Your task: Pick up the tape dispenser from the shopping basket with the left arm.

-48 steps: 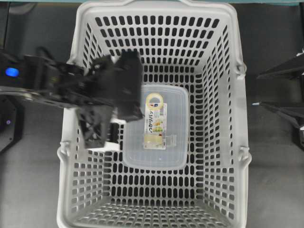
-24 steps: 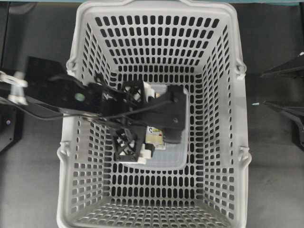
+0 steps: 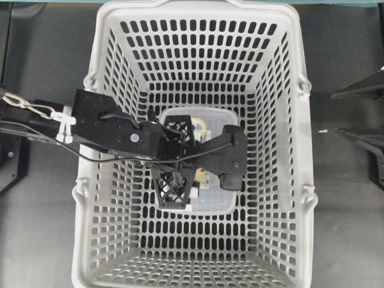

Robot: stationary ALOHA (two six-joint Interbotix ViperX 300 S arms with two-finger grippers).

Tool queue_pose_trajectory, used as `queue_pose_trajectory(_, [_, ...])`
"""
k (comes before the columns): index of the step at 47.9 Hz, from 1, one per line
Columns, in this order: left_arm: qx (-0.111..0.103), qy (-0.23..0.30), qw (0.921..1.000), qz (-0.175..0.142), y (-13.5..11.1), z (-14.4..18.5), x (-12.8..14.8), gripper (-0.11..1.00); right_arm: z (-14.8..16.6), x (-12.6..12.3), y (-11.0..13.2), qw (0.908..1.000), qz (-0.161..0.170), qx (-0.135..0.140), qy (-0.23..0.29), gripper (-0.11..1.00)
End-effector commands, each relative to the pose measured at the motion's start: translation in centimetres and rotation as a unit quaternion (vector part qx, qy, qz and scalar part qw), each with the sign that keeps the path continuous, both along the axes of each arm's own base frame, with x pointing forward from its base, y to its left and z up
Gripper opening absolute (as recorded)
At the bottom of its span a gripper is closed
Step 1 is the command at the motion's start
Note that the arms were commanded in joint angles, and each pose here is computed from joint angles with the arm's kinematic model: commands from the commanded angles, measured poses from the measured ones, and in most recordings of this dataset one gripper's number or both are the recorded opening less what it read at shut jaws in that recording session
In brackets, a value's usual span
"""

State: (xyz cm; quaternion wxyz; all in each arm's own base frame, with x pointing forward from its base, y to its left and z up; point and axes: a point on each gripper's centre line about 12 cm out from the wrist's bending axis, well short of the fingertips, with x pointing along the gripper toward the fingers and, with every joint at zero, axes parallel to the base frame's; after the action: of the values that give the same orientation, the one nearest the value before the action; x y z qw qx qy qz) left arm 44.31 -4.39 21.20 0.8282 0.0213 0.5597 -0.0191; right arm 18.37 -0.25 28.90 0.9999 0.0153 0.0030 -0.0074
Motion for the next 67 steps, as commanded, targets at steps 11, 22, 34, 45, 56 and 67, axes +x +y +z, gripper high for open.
queue_pose_trajectory(11, [-0.002,-0.051,0.9987,-0.007,-0.4,10.2,-0.9,0.28,0.4,0.1,0.0,1.0000,0.001,0.001,-0.004,0.67])
queue_pose_trajectory(22, [-0.001,-0.043,0.9991,0.000,-0.1,17.3,-2.4,0.28,0.3,0.1,0.0,1.0000,0.001,0.001,-0.003,0.67])
queue_pose_trajectory(34, [-0.001,-0.037,0.9993,0.001,-0.2,17.9,-2.0,0.28,0.2,0.0,0.0,1.0000,0.000,0.001,-0.002,0.67])
queue_pose_trajectory(45, [0.000,-0.031,0.9995,0.000,-0.2,17.5,-1.9,0.28,0.2,0.0,0.0,1.0000,0.001,0.002,-0.002,0.67])
queue_pose_trajectory(56, [0.001,-0.026,0.9997,0.001,-0.1,17.0,-1.7,0.28,0.1,0.0,0.0,1.0000,0.001,0.001,0.000,0.67])
queue_pose_trajectory(67, [0.001,-0.025,0.9997,0.000,-0.2,16.9,-1.6,0.28,0.1,0.0,0.0,1.0000,0.001,0.001,-0.001,0.67])
